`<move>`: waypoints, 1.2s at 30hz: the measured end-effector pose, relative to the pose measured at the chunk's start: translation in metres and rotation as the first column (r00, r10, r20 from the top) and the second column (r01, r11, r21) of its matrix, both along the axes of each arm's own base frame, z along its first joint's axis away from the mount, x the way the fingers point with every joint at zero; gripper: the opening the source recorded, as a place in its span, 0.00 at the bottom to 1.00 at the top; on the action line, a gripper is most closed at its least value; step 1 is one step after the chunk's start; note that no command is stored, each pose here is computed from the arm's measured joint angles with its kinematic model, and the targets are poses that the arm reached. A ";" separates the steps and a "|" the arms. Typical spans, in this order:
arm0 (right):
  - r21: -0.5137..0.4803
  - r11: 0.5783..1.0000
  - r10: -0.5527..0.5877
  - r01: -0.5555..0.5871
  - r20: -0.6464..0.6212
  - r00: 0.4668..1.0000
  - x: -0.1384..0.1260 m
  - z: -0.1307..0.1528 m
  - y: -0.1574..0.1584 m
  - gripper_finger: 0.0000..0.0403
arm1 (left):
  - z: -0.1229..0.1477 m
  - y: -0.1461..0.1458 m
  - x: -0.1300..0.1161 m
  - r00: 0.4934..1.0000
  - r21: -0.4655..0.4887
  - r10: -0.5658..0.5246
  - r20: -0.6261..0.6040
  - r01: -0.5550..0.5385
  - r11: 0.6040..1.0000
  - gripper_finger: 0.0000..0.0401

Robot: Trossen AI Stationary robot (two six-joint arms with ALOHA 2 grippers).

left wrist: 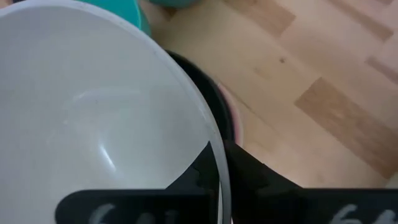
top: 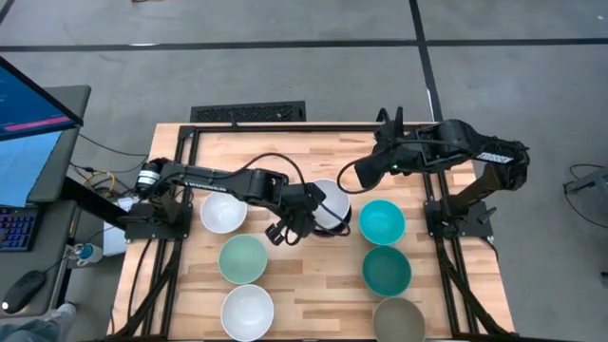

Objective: Nest bowls inside each other
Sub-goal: Stack the white bowl on the black bowl, then stack the white bowl on the white bowl

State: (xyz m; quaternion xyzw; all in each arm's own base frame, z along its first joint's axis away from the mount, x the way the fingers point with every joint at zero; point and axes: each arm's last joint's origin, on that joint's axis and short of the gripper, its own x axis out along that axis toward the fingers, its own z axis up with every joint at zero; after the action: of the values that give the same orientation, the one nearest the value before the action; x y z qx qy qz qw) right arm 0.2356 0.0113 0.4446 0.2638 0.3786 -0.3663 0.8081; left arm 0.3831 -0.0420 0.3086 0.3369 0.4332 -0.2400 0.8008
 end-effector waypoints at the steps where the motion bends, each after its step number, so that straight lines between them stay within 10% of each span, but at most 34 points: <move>1: 0.000 1.000 0.004 -0.004 0.000 1.000 0.000 0.000 0.001 0.66 | 0.000 0.000 0.000 1.000 -0.014 -0.004 0.004 0.004 1.000 0.00; 22: 0.001 1.000 0.009 -0.009 -0.002 1.000 0.000 0.000 0.002 0.66 | -0.022 -0.002 0.016 0.999 0.048 0.041 -0.013 -0.040 0.998 0.01; 36: 0.002 1.000 0.010 -0.010 -0.003 1.000 0.000 0.000 0.002 0.66 | -0.020 0.004 0.019 0.989 0.040 0.145 0.013 -0.145 0.989 0.39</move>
State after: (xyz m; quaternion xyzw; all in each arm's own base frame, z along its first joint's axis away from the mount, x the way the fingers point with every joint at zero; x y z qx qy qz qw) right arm 0.2357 0.0133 0.4443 0.2623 0.3813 -0.3622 0.8090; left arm 0.4016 -0.0383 0.2881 0.3220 0.4573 -0.1704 0.8113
